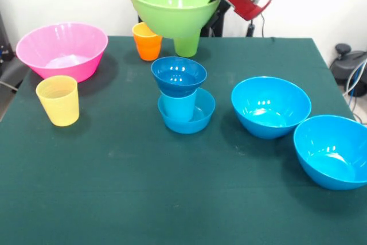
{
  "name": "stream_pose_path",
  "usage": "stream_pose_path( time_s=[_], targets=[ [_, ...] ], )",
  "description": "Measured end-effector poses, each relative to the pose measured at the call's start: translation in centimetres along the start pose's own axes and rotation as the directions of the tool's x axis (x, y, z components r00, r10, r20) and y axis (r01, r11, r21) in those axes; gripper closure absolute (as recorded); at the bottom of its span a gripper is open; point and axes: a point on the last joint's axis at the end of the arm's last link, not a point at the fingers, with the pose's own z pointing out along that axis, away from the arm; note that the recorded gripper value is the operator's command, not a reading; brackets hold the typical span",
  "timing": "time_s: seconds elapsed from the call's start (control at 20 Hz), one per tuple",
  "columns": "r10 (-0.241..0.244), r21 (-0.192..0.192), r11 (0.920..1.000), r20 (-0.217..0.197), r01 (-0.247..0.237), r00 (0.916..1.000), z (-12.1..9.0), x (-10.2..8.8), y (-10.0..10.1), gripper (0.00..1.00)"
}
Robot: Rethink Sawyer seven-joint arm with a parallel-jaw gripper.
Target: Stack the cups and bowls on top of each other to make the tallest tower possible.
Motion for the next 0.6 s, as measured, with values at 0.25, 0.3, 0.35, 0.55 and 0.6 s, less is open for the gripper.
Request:
stream_pose_path(
  time_s=[0.25,0.3,0.35,0.55,0.6],
  targets=[
    [-0.014,-0.014,0.9998,0.027,0.015,0.9995,0.8,0.4,0.8,1.00],
    [-0.016,-0.015,0.9997,0.029,0.017,0.9994,0.9,0.5,0.9,1.00],
    [-0.018,-0.015,0.9997,0.030,0.019,0.9994,1.1,0.6,1.0,1.00],
    [-0.026,-0.015,0.9995,0.021,0.027,0.9994,2.0,1.0,1.5,1.00],
    [-0.029,-0.013,0.9995,0.014,0.029,0.9995,2.3,1.1,1.6,1.00]
  ],
)
